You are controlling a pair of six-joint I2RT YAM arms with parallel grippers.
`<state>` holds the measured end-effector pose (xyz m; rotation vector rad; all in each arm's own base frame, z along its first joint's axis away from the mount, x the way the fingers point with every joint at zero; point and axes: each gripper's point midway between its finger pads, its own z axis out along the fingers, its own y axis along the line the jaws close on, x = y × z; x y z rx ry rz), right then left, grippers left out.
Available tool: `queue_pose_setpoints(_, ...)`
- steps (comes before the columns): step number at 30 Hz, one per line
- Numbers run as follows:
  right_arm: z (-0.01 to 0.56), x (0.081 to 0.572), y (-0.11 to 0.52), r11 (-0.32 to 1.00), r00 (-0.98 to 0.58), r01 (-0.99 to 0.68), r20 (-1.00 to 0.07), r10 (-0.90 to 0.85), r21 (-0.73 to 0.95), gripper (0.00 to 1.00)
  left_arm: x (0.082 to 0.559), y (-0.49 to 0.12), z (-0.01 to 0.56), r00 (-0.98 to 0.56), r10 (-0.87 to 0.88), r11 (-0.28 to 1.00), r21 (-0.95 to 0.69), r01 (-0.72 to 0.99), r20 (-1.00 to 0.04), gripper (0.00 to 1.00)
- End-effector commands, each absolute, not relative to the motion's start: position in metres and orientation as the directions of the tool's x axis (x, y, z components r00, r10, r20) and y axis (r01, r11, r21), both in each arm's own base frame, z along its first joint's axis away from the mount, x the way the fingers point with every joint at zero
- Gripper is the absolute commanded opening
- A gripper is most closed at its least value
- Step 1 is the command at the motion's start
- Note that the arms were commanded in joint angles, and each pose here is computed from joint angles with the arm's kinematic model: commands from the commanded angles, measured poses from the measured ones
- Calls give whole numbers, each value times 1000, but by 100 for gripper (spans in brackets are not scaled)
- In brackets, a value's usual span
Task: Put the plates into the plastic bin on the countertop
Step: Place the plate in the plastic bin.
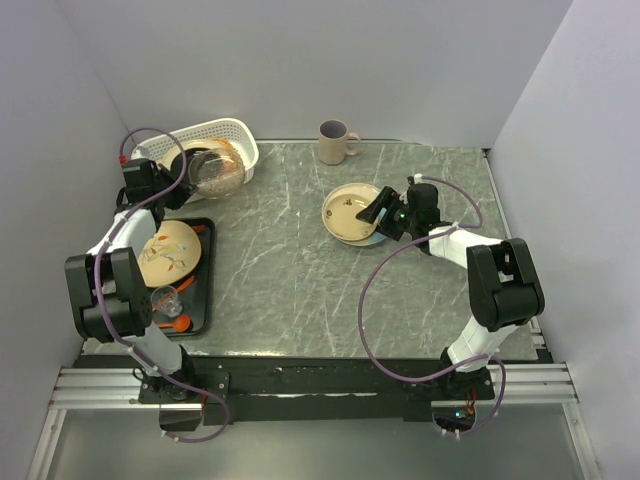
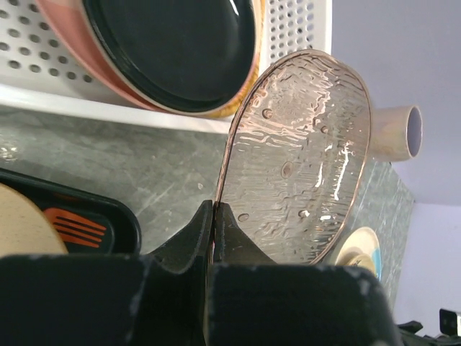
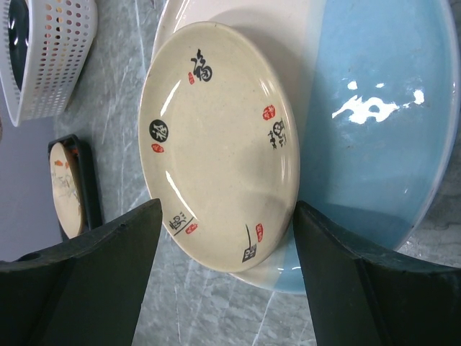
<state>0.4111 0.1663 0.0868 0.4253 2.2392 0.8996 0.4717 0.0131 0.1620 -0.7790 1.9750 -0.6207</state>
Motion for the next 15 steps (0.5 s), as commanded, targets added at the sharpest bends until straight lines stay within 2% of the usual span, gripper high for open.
queue_pose_setpoints(1, 79, 412, 158, 736, -721, 77, -472, 508, 673, 81, 484, 26, 188, -321, -751, 656, -710, -256, -578, 1)
queue_pose_setpoints(15, 79, 413, 155, 742, -722, 78, -476, 503, 666, 81, 514, 50, 191, -253, -789, 614, -736, -286, -560, 1)
